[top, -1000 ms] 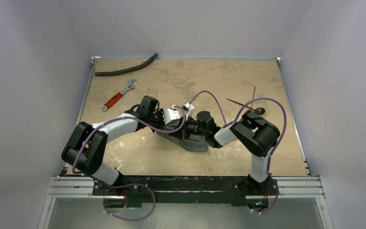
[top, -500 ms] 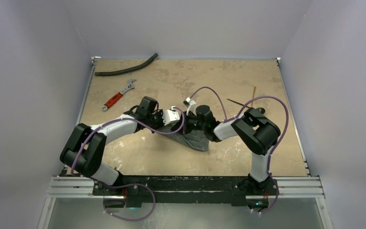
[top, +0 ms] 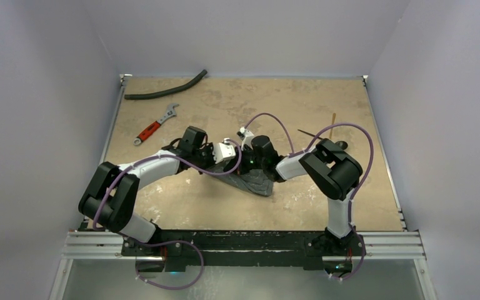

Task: Fold the napkin into a case and place the utensils inside
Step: Grasp the top corner of the smaller rectangle folded napkin from the folded napkin.

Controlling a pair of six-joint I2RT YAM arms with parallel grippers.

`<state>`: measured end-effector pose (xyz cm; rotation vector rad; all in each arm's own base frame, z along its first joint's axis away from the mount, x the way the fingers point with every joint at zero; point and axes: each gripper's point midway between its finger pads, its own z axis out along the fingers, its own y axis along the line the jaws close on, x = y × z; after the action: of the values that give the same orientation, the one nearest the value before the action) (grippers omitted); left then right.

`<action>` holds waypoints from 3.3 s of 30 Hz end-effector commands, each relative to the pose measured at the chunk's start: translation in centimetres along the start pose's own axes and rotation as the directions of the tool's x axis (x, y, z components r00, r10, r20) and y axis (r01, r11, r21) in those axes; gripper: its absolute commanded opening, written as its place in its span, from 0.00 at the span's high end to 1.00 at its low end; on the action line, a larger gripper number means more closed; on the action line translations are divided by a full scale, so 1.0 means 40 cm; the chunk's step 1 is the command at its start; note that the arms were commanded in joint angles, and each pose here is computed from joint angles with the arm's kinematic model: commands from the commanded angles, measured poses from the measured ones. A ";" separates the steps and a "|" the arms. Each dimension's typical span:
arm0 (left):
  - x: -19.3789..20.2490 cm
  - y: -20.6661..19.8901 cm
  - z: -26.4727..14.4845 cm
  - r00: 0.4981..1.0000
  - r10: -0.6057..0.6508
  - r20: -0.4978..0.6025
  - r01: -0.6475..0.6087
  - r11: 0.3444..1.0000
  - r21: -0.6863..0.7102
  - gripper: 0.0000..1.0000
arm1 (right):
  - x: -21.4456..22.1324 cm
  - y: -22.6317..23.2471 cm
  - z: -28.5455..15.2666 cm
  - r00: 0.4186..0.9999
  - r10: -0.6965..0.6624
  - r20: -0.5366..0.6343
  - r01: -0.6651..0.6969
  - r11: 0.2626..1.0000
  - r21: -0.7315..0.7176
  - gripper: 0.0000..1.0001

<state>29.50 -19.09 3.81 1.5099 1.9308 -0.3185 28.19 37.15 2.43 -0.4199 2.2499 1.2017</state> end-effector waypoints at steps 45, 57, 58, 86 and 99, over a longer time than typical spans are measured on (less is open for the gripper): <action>-0.118 0.071 -0.009 0.987 -0.127 0.103 0.131 0.991 -0.033 1.00 | 0.185 -0.110 -0.011 0.961 0.088 -0.264 -0.031 0.976 0.215 1.00; -0.129 0.035 -0.057 0.973 -0.200 0.114 0.193 0.979 0.071 0.89 | 0.195 -0.087 -0.011 0.956 0.100 -0.277 -0.056 0.985 0.164 1.00; -0.128 0.035 -0.060 0.973 -0.202 0.114 0.195 0.978 0.072 0.89 | 0.197 -0.086 -0.011 0.955 0.100 -0.279 -0.057 0.986 0.159 1.00; 0.004 0.016 0.013 0.994 -0.109 0.027 0.111 0.987 -0.116 0.83 | 0.208 -0.038 -0.012 0.949 0.113 -0.296 -0.110 0.994 0.027 1.00; 0.003 0.048 0.001 0.993 0.102 -0.053 -0.110 0.976 -0.188 0.83 | 0.197 0.019 -0.028 0.944 0.061 -0.324 -0.093 0.992 -0.085 1.00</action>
<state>29.91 -19.70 2.92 1.4570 1.9240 -0.2100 25.84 38.71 2.18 -0.5384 2.2805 1.3487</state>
